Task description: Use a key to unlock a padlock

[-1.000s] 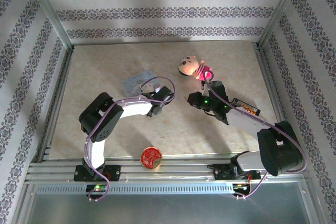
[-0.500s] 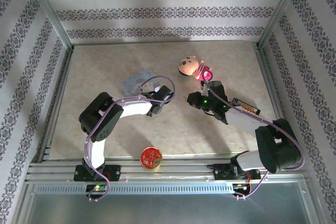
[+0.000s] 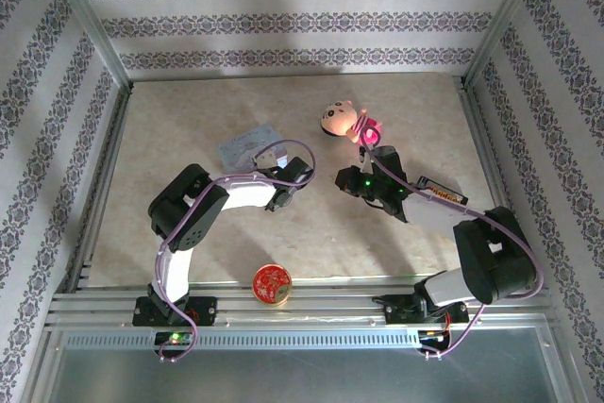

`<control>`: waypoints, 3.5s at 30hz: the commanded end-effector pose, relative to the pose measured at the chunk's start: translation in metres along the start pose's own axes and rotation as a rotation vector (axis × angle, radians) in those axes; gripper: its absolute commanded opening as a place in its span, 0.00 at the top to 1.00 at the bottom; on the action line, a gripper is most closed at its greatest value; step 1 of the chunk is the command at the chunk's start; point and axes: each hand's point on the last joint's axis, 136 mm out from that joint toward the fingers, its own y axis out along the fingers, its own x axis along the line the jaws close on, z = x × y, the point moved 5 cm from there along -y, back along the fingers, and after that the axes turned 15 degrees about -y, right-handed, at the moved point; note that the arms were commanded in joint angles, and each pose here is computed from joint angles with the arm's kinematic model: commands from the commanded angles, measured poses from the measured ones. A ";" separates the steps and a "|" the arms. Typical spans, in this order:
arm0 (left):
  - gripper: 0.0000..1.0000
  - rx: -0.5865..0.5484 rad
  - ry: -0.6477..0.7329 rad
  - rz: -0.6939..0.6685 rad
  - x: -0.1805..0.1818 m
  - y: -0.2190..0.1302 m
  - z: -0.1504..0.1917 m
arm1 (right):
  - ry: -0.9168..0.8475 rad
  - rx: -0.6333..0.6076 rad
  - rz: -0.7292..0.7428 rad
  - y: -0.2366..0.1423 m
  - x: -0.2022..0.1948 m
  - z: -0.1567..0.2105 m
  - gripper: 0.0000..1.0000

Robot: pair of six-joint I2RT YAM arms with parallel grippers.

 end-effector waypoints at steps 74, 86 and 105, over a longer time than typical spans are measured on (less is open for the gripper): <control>0.69 0.661 -0.265 -0.020 -0.015 -0.034 0.016 | -0.163 -0.027 -0.253 0.095 0.030 0.110 1.00; 0.70 0.671 -0.276 -0.015 -0.015 -0.034 0.018 | -0.194 -0.023 -0.260 0.094 0.035 0.116 1.00; 0.70 0.678 -0.276 0.006 -0.018 -0.038 0.014 | -0.146 0.023 -0.274 0.087 0.031 0.127 1.00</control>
